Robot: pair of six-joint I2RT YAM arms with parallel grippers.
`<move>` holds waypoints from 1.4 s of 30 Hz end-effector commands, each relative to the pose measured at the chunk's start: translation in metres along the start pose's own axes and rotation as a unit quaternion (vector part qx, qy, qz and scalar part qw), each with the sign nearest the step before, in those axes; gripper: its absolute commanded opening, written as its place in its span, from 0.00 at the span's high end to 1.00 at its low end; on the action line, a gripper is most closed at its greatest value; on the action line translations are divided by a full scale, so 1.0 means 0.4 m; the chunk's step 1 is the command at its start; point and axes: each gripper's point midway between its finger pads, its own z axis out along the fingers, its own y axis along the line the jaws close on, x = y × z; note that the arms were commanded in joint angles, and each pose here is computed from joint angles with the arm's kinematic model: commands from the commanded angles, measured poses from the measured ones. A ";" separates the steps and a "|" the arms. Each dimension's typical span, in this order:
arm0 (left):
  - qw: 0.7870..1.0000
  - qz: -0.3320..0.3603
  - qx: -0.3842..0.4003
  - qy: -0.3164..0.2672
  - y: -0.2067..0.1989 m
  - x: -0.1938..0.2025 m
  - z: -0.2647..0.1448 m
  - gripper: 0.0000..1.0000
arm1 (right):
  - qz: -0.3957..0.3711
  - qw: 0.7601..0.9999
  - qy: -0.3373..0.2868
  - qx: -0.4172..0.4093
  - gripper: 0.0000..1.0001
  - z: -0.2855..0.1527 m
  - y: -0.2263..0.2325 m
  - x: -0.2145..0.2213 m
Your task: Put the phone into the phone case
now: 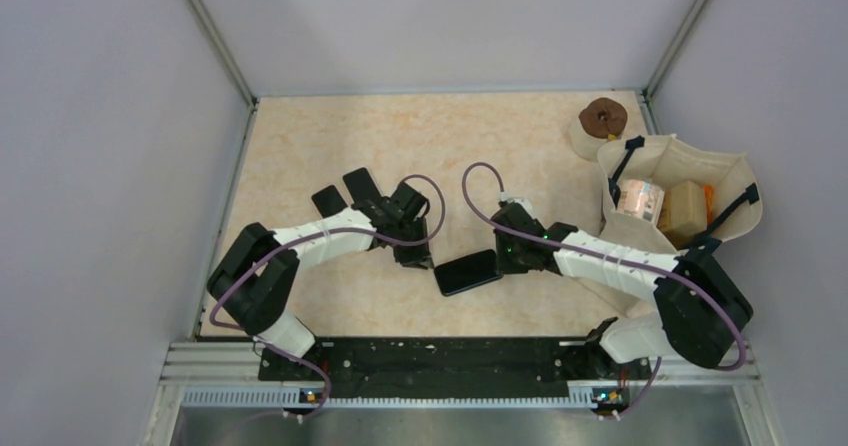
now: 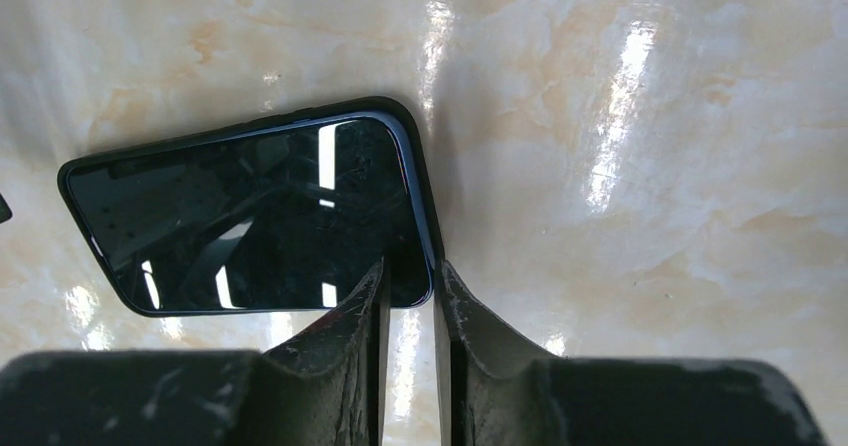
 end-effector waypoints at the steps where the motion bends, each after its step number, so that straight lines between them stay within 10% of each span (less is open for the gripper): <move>1: 1.000 0.004 0.028 -0.009 -0.028 -0.006 -0.005 0.77 | -0.002 0.999 0.028 0.017 0.85 0.009 -0.002 0.050; 8: 1.000 0.000 0.027 -0.002 -0.023 0.001 0.014 0.78 | -0.015 0.998 0.058 0.031 1.00 0.042 0.007 0.102; 26: 0.999 0.004 0.033 -0.003 -0.037 -0.011 0.016 0.78 | -0.025 0.992 0.108 0.063 1.00 0.092 0.022 0.234; 42: 0.999 -0.011 0.030 -0.008 -0.028 0.060 -0.002 0.79 | 0.000 0.999 -0.029 -0.015 0.37 -0.029 0.057 -0.083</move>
